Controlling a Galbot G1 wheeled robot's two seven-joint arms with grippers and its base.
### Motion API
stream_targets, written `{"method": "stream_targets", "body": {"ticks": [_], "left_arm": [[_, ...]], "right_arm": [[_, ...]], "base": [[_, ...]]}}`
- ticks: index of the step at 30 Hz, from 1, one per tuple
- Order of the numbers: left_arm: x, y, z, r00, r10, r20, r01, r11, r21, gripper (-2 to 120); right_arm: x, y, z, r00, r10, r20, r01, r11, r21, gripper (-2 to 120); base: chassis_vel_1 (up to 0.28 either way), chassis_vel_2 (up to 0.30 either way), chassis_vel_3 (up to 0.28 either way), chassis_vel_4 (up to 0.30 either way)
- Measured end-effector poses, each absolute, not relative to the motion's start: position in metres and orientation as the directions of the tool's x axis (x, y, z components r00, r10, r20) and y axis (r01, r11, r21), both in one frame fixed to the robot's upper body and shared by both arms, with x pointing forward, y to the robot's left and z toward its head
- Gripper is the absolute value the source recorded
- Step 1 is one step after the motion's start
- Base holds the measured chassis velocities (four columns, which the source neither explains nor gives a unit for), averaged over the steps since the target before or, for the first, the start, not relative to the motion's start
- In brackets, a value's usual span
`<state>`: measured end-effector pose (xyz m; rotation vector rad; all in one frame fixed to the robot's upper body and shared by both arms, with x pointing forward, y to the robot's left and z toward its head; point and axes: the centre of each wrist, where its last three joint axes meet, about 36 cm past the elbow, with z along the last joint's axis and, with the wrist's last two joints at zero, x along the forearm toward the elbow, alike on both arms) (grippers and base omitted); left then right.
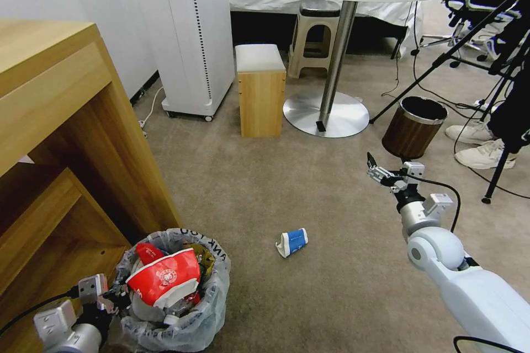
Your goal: Pick up the trash bin and place the garbage on the floor into it.
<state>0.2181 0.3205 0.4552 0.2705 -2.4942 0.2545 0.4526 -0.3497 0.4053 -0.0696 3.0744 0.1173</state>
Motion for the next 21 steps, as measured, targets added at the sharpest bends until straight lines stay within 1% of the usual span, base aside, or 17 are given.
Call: {"method": "stream_targets", "body": {"ticks": [9, 13, 16, 19, 20, 21], "left_arm": [[0.218, 0.321, 0.455, -0.795, -0.135, 0.592, -0.251, 0.961, -0.118, 1], [0.219, 0.321, 0.455, -0.795, -0.135, 0.591, -0.25, 0.961, -0.117, 1], [0.218, 0.321, 0.455, -0.795, -0.135, 0.592, -0.251, 0.961, -0.118, 1], [0.219, 0.32, 0.453, -0.793, -0.134, 0.594, -0.254, 0.96, -0.122, 1], [0.219, 0.32, 0.453, -0.793, -0.134, 0.594, -0.254, 0.96, -0.122, 1], [0.219, 0.32, 0.452, -0.792, -0.135, 0.595, -0.255, 0.959, -0.123, 1]], "right_arm": [[0.452, -0.348, 0.404, -0.996, -0.051, -0.075, -0.056, 0.996, 0.075, 100], [0.45, -0.345, 0.403, -0.994, -0.063, -0.086, -0.071, 0.993, 0.095, 100], [0.448, -0.34, 0.404, -0.996, -0.069, -0.052, -0.076, 0.987, 0.14, 100], [0.45, -0.329, 0.401, -0.997, -0.061, 0.055, -0.047, 0.97, 0.237, 100], [0.45, -0.329, 0.401, -0.997, -0.061, 0.055, -0.047, 0.97, 0.237, 100], [0.451, -0.323, 0.4, -0.992, -0.057, 0.108, -0.025, 0.96, 0.279, 100]], "base": [[-0.15, 0.152, 0.14, -0.146], [-0.052, 0.075, 0.066, -0.071], [0.0, 0.0, 0.0, 0.0], [0.0, 0.0, 0.0, 0.0], [0.0, 0.0, 0.0, 0.0], [0.0, 0.0, 0.0, 0.0]]}}
